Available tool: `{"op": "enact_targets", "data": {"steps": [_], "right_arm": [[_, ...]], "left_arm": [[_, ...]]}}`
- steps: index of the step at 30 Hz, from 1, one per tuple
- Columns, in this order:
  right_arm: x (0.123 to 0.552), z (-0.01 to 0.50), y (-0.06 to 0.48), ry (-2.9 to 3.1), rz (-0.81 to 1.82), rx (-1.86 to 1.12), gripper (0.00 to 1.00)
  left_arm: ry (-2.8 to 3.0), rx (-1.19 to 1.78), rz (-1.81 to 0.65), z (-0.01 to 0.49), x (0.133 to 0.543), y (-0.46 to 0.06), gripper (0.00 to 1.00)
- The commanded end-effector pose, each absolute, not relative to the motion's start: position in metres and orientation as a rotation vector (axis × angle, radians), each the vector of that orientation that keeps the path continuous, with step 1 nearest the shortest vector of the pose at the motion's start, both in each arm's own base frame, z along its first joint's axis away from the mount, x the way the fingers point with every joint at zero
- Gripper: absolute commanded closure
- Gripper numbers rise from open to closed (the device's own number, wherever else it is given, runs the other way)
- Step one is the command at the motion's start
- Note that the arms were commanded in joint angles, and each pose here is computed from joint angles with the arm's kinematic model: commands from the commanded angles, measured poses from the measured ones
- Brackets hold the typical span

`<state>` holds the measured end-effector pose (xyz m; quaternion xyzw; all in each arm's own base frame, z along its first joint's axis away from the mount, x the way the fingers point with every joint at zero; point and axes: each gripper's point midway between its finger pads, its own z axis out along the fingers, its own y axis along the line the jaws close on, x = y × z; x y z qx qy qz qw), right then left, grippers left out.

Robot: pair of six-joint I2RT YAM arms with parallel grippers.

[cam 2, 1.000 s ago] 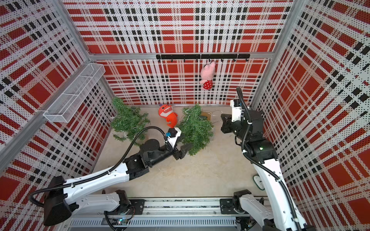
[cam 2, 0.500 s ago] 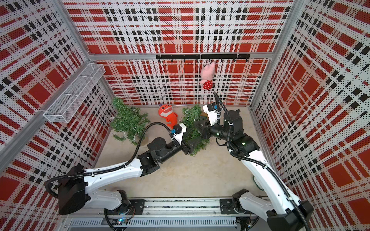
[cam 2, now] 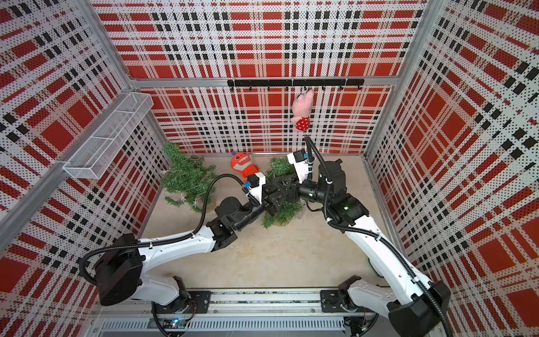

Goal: Wrap string light around the christmas tree
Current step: Wrap the light string around the Christmas tree.

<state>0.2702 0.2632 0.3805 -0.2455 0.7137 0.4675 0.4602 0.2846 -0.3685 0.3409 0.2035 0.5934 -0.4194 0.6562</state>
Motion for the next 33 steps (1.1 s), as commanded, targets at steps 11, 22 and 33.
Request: {"op": "enact_targets", "data": {"steps": [11, 22, 33], "right_arm": [[0.27, 0.377, 0.257, 1.736, 1.072, -0.618, 0.67], [0.262, 0.366, 0.179, 1.749, 0.926, -0.419, 0.35], [0.259, 0.236, 0.127, 1.897, 0.831, -0.091, 0.24]], "left_arm": [[1.293, 0.475, -1.095, 0.357, 0.255, -0.354, 0.97], [1.343, 0.444, -1.107, 0.347, 0.269, -0.35, 0.98], [1.35, 0.464, -1.132, 0.346, 0.272, -0.363, 0.98]]}}
